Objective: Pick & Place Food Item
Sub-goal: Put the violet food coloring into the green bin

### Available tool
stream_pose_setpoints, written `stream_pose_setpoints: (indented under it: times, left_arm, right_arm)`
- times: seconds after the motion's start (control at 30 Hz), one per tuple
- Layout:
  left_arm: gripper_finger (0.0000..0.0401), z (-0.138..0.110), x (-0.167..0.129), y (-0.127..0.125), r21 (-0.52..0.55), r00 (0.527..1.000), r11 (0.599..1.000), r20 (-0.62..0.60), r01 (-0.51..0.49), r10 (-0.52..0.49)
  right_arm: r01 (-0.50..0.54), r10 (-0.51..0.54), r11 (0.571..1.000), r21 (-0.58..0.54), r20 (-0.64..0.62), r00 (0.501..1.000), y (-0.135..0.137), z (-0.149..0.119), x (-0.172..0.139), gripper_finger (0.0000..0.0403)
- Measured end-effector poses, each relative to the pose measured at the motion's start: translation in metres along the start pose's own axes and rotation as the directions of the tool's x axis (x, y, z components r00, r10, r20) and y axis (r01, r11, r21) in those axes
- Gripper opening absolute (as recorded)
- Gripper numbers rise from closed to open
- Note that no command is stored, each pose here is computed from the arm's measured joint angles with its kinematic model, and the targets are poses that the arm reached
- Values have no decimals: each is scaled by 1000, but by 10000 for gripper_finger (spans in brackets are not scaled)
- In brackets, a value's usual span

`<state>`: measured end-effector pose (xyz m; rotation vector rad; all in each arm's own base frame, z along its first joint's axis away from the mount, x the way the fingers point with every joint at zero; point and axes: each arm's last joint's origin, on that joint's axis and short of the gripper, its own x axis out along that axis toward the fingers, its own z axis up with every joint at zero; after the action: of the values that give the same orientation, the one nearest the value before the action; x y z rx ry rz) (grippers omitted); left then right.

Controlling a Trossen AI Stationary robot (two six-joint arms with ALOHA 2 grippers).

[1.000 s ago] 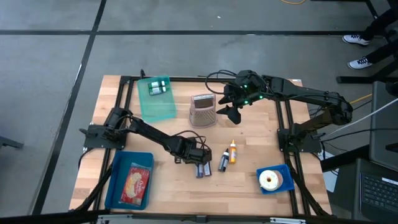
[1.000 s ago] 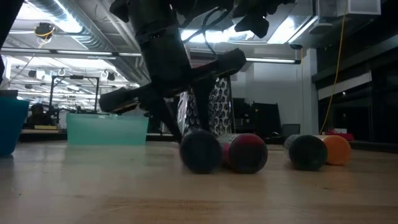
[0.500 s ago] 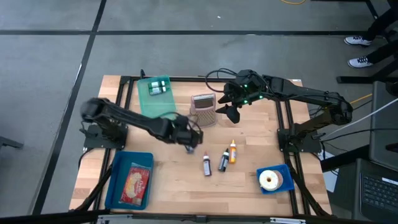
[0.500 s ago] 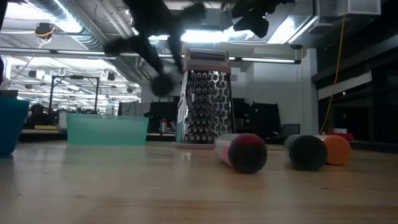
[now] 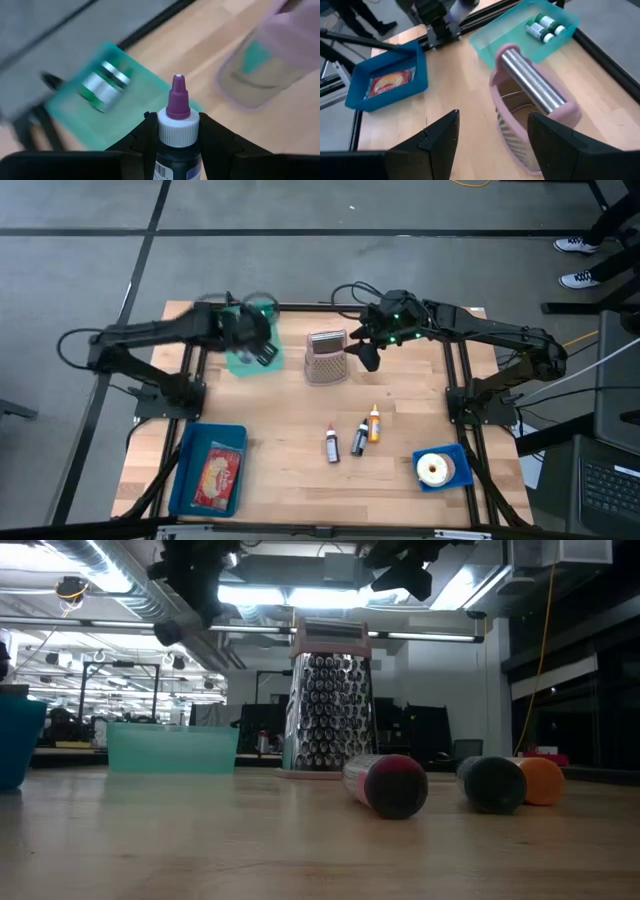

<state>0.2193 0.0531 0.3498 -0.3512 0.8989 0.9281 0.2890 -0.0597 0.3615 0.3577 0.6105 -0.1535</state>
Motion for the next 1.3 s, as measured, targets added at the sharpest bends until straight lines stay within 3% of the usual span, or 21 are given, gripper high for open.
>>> stream_pose_setpoints:
  times: [0.17,0.37,0.5,0.73,0.93,1.3]
  left_arm:
    - [109,19,18,44,239,996,971,-86,13,8]
    - [108,36,57,86,371,975,925,-222,83,1]
    - [108,40,94,101,395,953,900,-295,183,-64]
    - [108,30,160,93,445,908,849,-410,285,-90]
    - [108,18,202,79,515,874,793,-484,327,-46]
    - [108,18,236,69,565,888,755,-457,333,-50]
  right_arm:
    - [30,-32,998,46,30,999,-3,3,-1,232]
    - [69,-76,993,97,69,995,-9,7,-1,232]
    - [101,-112,986,132,79,990,-13,8,-2,232]
    - [116,-134,976,186,84,987,-16,9,-3,232]
    - [114,-134,970,213,83,988,-16,9,-3,232]
    - [109,-132,964,242,82,988,-16,9,-3,232]
